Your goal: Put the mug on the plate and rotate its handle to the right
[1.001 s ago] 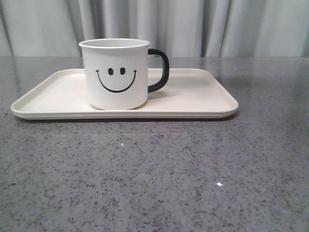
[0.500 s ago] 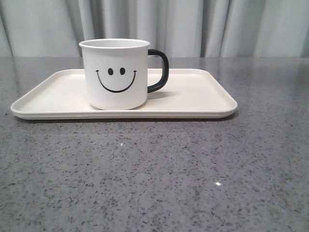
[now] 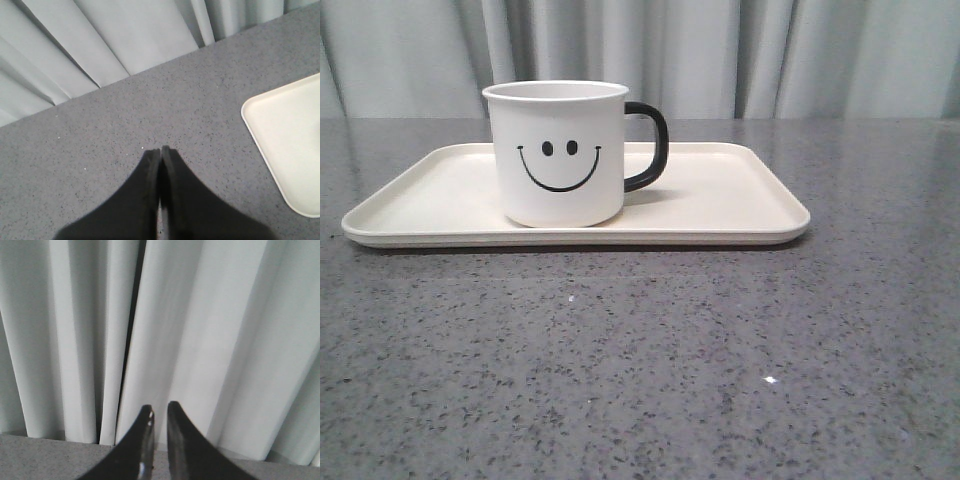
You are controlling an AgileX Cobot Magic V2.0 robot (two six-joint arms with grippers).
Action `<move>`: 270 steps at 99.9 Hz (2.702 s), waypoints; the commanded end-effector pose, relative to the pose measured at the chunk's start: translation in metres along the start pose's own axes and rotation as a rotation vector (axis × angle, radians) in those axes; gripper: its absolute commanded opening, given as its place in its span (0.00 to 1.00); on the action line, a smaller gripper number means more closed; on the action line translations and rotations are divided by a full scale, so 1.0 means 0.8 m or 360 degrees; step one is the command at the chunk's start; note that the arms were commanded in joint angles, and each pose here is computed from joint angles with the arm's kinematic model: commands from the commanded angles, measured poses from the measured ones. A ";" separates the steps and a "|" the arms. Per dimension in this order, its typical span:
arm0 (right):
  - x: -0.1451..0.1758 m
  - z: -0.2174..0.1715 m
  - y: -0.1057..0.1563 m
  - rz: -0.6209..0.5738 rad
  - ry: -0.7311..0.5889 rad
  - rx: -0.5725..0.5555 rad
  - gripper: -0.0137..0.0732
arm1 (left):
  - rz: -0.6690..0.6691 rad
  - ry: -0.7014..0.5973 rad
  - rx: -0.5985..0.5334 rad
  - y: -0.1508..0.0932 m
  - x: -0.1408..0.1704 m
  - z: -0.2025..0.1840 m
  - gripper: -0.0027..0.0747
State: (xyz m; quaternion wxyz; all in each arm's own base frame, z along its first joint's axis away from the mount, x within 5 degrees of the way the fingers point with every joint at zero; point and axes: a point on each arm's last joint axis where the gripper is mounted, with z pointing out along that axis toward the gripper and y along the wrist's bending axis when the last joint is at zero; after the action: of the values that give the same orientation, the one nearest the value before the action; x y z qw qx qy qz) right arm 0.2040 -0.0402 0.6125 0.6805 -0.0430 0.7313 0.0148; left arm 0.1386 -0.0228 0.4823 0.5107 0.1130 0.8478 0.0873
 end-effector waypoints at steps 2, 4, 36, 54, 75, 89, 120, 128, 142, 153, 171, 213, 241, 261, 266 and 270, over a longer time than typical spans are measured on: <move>-0.005 -0.023 0.006 0.0044 -0.0184 0.0063 0.16 | -0.0010 -0.0156 -0.0022 0.003 -0.014 -0.005 0.01; -0.004 -0.028 0.008 0.0041 -0.0192 0.0075 0.13 | -0.0010 -0.0156 -0.0022 0.003 -0.014 -0.005 0.01; 0.083 -0.079 0.029 0.0144 -0.0171 0.0234 0.09 | -0.0006 -0.0214 -0.0013 0.002 -0.019 -0.003 0.01; 0.151 -0.110 0.045 0.0197 -0.0178 0.0300 0.09 | -0.0011 -0.0244 0.0000 0.001 -0.021 -0.003 0.01; 0.220 -0.130 0.059 0.0225 -0.0161 0.0326 0.09 | -0.0030 -0.0259 0.0037 -0.001 -0.022 -0.004 0.01; 0.243 -0.133 0.063 0.0237 -0.0124 0.0314 0.09 | -0.0036 -0.0261 0.0047 -0.002 -0.022 -0.004 0.01; 0.247 -0.136 0.085 0.0007 -0.0085 -0.0008 0.09 | -0.0036 -0.0248 0.0046 -0.002 -0.021 -0.004 0.01; 0.249 -0.139 0.090 -0.0062 -0.0081 -0.0090 0.09 | -0.0036 -0.0208 0.0041 -0.002 -0.019 -0.003 0.01; 0.252 -0.138 0.093 -0.0177 -0.0053 -0.0159 0.09 | -0.0043 -0.0053 0.0040 -0.002 -0.008 -0.002 0.01; 0.253 -0.139 0.096 -0.0176 -0.0044 -0.0205 0.09 | -0.0042 0.0028 0.0030 -0.001 -0.002 -0.002 0.01; 0.260 -0.139 0.099 -0.0182 0.0049 -0.0246 0.09 | -0.0042 0.0028 0.0030 -0.001 -0.002 -0.002 0.01; 0.261 -0.139 0.099 -0.0183 0.0057 -0.0250 0.09 | -0.0044 0.0028 0.0034 -0.002 -0.002 -0.002 0.01; 0.261 -0.139 0.099 -0.0183 0.0057 -0.0250 0.09 | -0.0082 -0.0260 0.0012 0.017 0.009 -0.048 0.01; 0.261 -0.139 0.099 -0.0183 0.0057 -0.0250 0.09 | -0.0191 -0.0922 0.0130 0.009 0.056 -0.080 0.01; 0.261 -0.139 0.099 -0.0183 0.0057 -0.0250 0.09 | -0.0227 -0.1038 0.0151 0.001 0.076 -0.075 0.01; 0.261 -0.139 0.099 -0.0183 0.0057 -0.0250 0.09 | -0.0263 -0.1114 0.0166 -0.007 0.096 -0.067 0.01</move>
State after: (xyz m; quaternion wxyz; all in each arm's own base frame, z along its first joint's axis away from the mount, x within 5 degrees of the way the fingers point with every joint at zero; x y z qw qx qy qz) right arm 0.0718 0.0221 0.3977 0.6297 -0.1460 0.7619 0.0404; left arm 0.0636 -0.0035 0.4549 0.6960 0.1022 0.7108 0.0017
